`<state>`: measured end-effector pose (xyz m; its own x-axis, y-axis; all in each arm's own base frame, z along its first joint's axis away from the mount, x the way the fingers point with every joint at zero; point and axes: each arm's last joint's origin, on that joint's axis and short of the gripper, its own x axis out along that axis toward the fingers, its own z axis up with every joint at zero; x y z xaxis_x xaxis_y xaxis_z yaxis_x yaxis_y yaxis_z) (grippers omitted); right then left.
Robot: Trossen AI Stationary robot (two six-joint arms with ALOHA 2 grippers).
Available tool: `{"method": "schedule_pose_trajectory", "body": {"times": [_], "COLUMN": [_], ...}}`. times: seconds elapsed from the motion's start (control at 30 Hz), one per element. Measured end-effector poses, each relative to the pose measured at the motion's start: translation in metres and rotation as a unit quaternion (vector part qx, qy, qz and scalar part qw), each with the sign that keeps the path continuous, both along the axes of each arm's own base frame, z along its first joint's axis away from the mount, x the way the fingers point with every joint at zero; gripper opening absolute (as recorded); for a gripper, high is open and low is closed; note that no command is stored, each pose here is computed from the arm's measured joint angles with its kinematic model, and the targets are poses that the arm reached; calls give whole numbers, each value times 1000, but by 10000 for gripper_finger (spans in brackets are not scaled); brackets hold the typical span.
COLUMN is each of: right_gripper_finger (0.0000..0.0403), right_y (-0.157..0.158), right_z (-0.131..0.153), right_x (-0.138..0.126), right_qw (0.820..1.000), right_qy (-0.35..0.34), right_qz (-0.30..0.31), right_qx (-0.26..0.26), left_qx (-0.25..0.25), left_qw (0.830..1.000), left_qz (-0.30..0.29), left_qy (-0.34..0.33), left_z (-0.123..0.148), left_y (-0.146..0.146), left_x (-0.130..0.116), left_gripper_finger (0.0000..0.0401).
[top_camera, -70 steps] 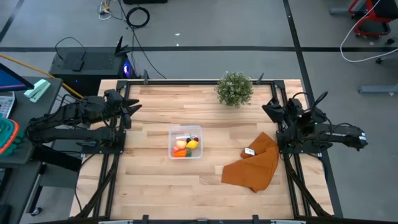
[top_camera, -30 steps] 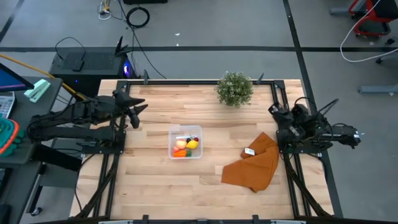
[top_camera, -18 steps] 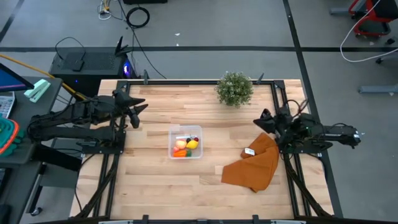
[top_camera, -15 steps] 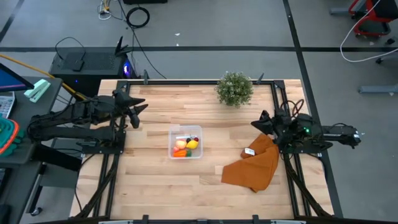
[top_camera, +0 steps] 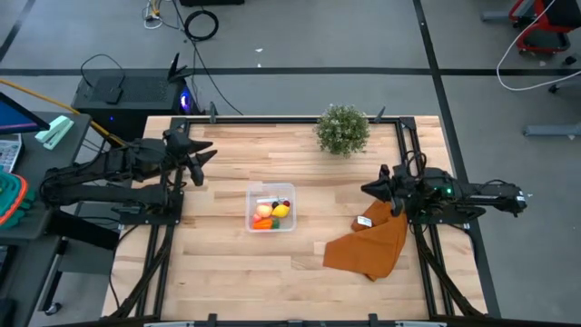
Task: Pick and placing Produce into tupperware
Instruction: Return to Home Position
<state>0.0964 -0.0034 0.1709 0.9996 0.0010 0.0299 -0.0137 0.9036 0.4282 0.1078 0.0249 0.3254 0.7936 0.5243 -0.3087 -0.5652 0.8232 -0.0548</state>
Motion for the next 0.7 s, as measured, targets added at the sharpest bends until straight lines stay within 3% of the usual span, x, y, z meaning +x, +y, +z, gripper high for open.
{"method": "schedule_pose_trajectory", "body": {"times": [0.27, 0.43, 0.7], "right_gripper_finger": [0, 0, 0], "right_y": [0, 0, 0], "right_z": [0, 0, 0], "right_x": [0, 0, 0], "right_qw": [1000, 1000, 1000], "right_qy": [0, 1, 2], "right_qz": [2, 2, 2], "right_qx": [-20, -11, -11], "left_qx": [2, -9, 55], "left_qw": [1000, 995, 981], "left_qz": [0, 5, 5], "left_qy": [-15, -102, -184], "left_z": [3, 16, 34], "left_y": [0, 0, -5], "left_x": [1, -1, -44], "left_gripper_finger": [139, 137, 106]}}
